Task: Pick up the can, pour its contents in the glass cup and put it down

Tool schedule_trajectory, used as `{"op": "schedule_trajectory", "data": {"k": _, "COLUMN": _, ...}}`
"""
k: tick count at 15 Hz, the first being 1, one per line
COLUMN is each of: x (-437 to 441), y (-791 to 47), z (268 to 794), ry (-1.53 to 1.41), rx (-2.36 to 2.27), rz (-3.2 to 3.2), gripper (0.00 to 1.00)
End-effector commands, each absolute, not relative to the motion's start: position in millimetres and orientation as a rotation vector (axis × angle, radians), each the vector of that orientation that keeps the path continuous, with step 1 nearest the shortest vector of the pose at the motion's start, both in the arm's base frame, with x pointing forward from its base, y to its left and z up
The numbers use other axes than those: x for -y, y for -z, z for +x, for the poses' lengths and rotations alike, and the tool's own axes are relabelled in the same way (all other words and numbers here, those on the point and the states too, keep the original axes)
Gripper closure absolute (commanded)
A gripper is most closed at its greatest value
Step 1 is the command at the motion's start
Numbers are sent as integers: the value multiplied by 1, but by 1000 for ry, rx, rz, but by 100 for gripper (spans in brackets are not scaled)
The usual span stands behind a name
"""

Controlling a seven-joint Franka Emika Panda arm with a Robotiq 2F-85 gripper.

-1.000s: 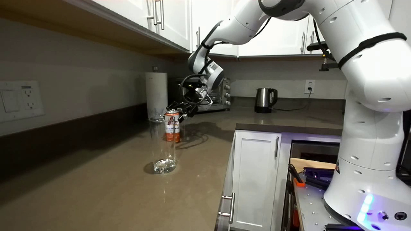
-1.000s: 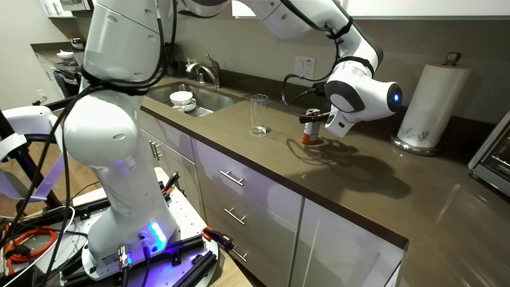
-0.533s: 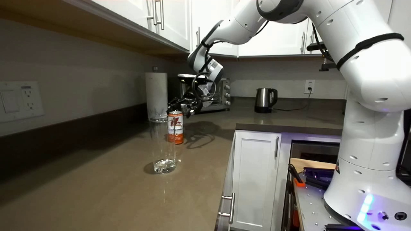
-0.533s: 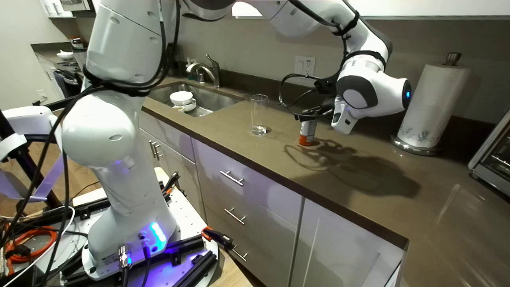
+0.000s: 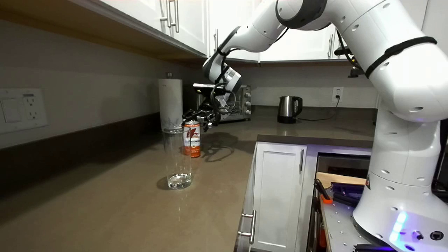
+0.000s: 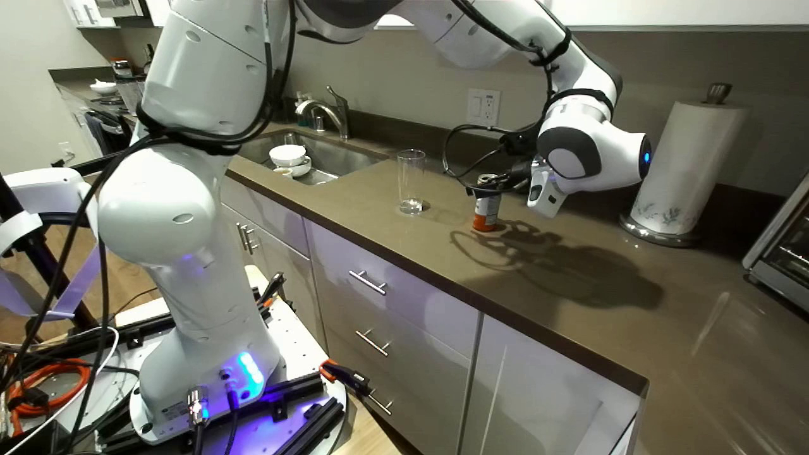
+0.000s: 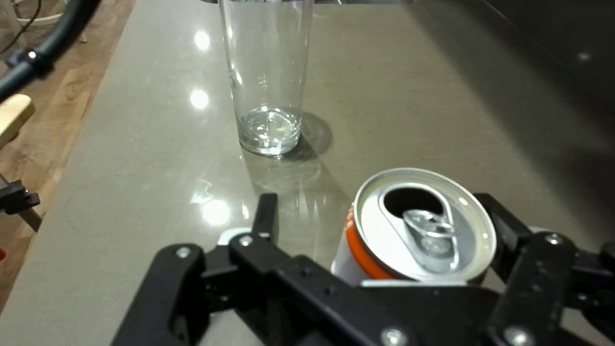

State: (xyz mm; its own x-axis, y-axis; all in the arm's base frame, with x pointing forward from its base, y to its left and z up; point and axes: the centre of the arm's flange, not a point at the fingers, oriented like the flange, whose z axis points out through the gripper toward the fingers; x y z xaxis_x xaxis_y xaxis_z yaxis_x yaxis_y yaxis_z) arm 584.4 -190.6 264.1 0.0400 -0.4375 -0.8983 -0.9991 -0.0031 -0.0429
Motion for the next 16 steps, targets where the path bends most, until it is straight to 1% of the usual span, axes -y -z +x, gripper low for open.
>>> {"op": "schedule_trajectory", "data": {"k": 1, "x": 196, "y": -264, "z": 588, "ry": -936, "rx": -1469, "rz": -1574, "gripper": 0}}
{"op": "schedule_trajectory", "data": {"k": 10, "x": 180, "y": -257, "z": 597, "ry": -1026, "rx": -1376, "rz": -1633, "gripper": 0}}
{"op": "schedule_trajectory", "data": {"k": 16, "x": 185, "y": -256, "z": 596, "ry": -995, "rx": -1425, "rz": -1609, "gripper": 0}}
